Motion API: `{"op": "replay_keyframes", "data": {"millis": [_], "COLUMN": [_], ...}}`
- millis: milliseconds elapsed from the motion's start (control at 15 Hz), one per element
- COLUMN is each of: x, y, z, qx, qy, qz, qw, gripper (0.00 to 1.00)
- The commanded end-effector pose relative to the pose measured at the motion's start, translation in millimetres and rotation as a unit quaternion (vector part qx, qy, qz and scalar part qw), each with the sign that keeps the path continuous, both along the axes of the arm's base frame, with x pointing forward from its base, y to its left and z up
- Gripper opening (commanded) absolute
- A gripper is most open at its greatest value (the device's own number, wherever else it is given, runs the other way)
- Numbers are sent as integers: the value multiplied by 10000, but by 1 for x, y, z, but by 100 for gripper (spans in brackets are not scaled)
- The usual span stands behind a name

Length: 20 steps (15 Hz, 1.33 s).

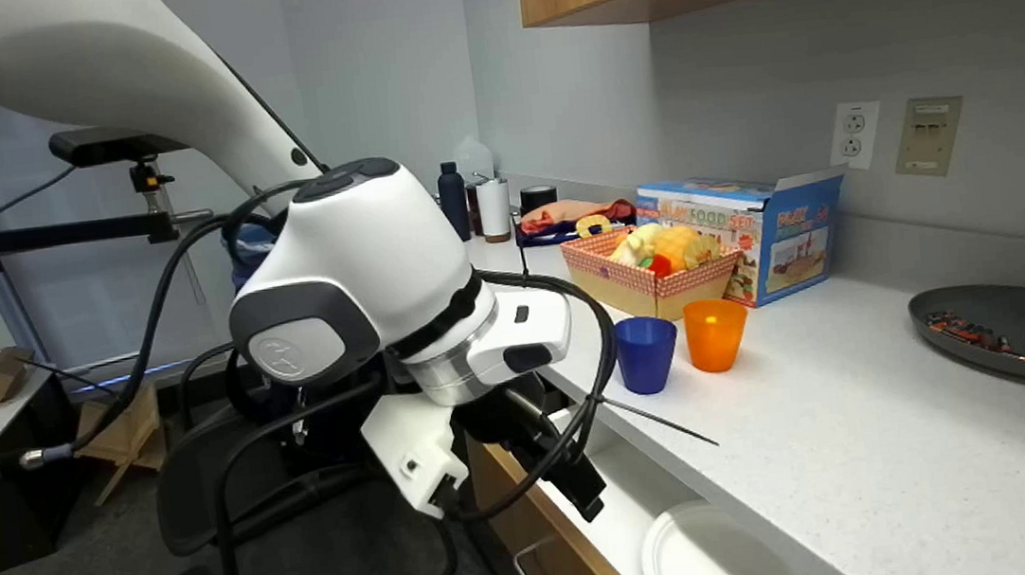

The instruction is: Open the drawer, put the blue cup inside it, and then close it

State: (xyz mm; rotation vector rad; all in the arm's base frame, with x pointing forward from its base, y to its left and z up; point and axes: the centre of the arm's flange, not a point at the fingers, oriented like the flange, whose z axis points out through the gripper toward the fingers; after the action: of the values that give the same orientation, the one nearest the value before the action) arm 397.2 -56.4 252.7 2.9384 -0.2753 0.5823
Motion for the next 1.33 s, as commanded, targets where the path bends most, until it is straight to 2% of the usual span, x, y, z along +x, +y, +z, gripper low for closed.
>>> {"op": "replay_keyframes", "data": {"millis": [0,200,533,733,1267], "x": [7,33,55,59,62], "y": [11,9,1,-4,9], "z": [31,27,14,0,-29], "qx": [218,280,344,395,597], "qy": [-485,-674,-658,-531,-247], "qz": [52,-23,-142,-204,-176], "qw": [9986,9973,9971,9976,9978], "gripper": [100,100,100,100,100]}}
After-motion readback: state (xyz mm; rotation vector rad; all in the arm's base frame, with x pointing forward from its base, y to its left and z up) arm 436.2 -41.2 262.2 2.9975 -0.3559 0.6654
